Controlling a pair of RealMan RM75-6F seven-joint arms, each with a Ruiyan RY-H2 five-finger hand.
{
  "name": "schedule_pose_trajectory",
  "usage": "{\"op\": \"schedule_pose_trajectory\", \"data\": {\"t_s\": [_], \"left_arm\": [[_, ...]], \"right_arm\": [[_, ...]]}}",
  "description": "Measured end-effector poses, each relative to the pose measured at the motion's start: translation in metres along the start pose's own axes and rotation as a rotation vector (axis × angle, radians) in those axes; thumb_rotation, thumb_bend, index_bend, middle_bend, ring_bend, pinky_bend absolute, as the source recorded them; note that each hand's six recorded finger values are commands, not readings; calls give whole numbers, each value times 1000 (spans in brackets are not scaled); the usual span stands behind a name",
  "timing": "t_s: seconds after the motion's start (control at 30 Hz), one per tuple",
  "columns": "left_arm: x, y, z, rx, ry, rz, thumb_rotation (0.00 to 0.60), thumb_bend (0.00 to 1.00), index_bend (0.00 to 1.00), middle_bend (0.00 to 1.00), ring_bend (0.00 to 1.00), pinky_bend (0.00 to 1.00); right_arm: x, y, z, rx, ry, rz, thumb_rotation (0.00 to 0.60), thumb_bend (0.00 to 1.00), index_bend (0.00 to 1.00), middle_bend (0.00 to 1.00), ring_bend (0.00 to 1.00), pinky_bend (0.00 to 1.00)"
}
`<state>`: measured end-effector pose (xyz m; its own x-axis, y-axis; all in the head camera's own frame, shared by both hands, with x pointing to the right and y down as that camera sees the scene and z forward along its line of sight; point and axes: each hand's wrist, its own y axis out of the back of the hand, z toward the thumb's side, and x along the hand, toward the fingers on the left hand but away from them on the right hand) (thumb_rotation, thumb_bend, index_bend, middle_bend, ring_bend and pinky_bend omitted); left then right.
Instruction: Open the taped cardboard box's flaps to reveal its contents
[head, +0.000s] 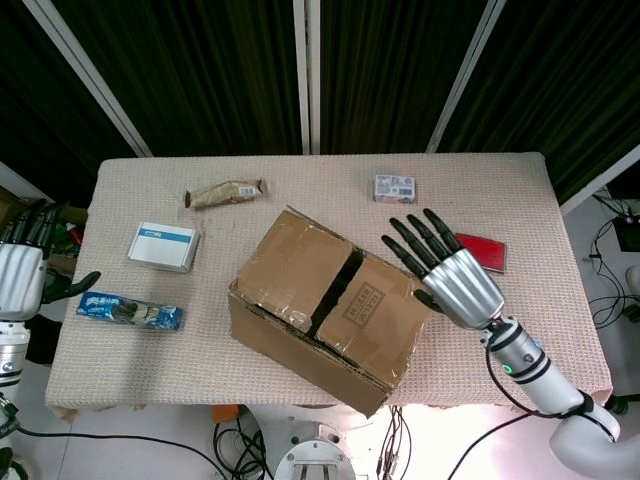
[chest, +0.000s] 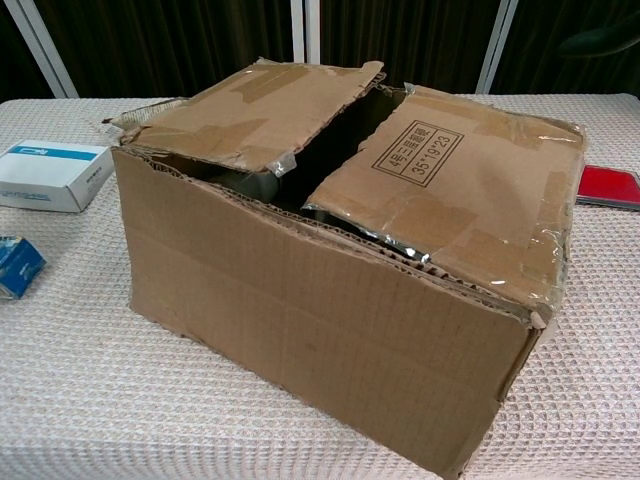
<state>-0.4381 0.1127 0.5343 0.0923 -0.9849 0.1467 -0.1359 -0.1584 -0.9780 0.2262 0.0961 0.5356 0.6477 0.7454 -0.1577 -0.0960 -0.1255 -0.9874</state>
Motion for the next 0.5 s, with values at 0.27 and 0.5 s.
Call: {"op": "schedule_pose_trajectory", "data": {"t_s": [0.27, 0.5], "left_arm": [[0, -2, -18, -23, 32, 5, 0, 0, 36, 132, 76, 166], [-2, -2, -32, -8, 50, 13, 0, 0, 36, 132, 76, 166]], "right_arm": [[-62, -27, 58, 33, 103, 96, 600, 0, 0, 0, 0, 0], [-96, -51, 90, 17, 134, 111, 600, 0, 0, 0, 0, 0]]}}
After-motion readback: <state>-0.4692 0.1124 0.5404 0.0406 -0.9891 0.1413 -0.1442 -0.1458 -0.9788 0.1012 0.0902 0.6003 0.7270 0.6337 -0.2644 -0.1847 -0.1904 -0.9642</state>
